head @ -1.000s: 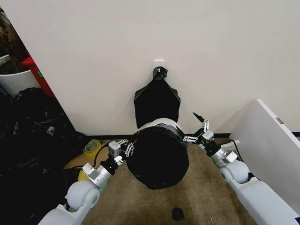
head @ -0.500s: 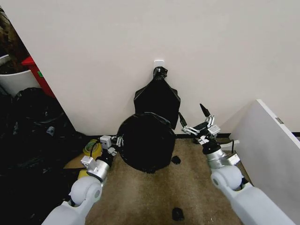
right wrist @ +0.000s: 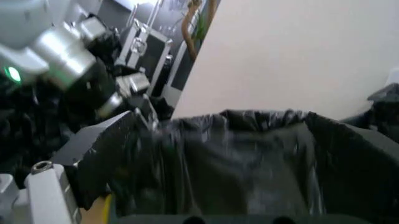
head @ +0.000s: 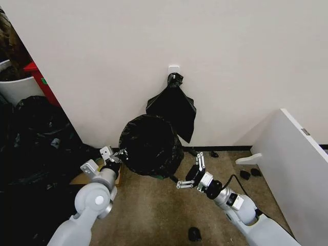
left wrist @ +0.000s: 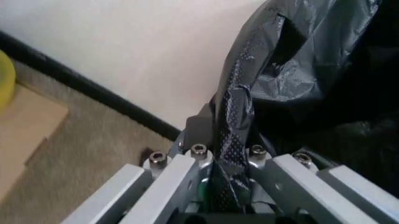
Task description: Place the garbage bag over the trash bin.
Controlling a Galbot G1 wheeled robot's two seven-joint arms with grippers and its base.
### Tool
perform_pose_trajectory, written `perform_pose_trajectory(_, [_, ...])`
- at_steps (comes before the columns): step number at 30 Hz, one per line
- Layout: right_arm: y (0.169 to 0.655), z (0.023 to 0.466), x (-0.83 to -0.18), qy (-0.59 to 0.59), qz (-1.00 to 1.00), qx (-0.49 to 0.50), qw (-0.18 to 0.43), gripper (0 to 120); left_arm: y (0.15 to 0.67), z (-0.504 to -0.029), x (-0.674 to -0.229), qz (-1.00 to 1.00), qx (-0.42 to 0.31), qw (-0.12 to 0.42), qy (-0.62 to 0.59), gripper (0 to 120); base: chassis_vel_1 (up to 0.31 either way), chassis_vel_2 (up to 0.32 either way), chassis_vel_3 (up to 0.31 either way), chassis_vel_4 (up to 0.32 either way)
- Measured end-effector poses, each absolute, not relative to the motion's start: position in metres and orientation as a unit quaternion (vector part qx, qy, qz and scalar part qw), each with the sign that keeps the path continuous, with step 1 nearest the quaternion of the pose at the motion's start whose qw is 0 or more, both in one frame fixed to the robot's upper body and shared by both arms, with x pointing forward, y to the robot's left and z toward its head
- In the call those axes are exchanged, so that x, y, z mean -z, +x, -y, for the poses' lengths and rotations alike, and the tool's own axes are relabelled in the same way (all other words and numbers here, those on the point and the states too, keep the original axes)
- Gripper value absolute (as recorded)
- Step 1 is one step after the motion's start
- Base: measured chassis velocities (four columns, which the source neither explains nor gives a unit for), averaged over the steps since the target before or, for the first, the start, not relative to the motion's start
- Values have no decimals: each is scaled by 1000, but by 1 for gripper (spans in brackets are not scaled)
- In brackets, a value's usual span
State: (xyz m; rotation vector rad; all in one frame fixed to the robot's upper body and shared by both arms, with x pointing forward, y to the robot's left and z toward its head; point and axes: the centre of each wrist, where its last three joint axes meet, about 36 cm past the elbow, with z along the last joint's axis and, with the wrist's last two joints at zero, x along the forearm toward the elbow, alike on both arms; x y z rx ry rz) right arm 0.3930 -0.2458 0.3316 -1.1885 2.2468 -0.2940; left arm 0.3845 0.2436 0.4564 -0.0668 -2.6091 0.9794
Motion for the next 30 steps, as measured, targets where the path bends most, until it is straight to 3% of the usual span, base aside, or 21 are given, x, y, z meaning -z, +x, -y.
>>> perform_pose_trajectory(30, [407, 259, -299, -352, -886, 174, 247, 100, 363, -240, -503, 903, -373, 203, -60, 0, 0, 0, 0, 0])
